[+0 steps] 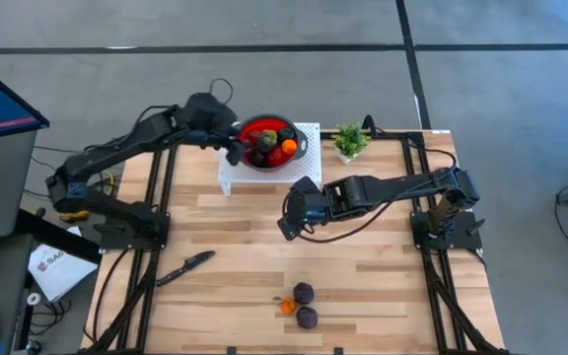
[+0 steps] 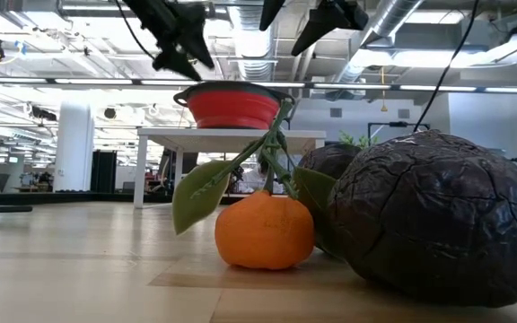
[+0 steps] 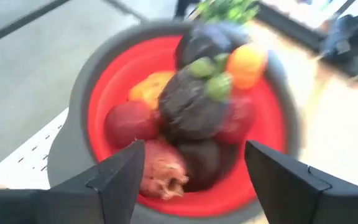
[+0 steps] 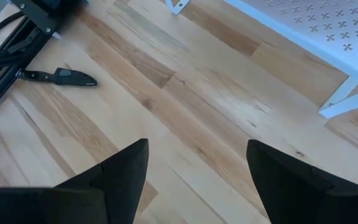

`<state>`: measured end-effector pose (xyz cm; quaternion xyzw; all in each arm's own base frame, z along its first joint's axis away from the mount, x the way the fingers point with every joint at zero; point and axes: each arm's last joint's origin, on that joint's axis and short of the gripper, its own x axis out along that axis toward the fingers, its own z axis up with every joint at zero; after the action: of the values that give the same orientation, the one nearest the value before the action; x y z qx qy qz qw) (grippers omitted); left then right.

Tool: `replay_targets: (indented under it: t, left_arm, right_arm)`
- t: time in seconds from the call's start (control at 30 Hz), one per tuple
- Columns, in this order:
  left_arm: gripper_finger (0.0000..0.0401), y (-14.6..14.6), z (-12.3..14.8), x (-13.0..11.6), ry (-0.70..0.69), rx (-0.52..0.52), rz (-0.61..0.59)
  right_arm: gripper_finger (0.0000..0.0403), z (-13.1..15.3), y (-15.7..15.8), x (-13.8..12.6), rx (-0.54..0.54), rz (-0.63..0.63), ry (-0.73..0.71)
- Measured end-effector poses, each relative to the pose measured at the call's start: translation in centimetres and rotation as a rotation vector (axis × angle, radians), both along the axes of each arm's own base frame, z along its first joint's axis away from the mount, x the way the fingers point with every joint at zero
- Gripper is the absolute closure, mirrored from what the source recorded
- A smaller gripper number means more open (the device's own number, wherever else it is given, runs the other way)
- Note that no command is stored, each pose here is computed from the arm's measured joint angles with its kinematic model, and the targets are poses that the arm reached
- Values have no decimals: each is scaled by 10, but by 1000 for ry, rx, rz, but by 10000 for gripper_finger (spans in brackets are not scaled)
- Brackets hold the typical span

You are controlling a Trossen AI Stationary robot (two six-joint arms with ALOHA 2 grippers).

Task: Pick & Place Fruit
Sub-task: Put the purple plum into the red strainer bowl on the shelf

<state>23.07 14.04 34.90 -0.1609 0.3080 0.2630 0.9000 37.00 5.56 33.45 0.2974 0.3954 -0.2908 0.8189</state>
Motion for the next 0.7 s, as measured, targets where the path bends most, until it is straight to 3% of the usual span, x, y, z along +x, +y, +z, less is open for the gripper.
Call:
replay_targets:
  t: [0.17, 0.43, 0.57, 0.7]
  left_arm:
    - [132, -24, 31, -27, -139, 26, -74]
    - [145, -65, 64, -70, -305, 109, -165]
    - [153, -81, 60, -89, -355, 81, -181]
    - [160, -93, 47, -104, -384, 29, -186]
  right_arm:
    - [137, 3, -6, 6, -31, 71, -36]
    - [137, -7, 8, 8, 35, 494, 0]
    - [137, -37, 35, -2, 135, 633, 104]
    - [137, -72, 59, -15, 310, 646, 184]
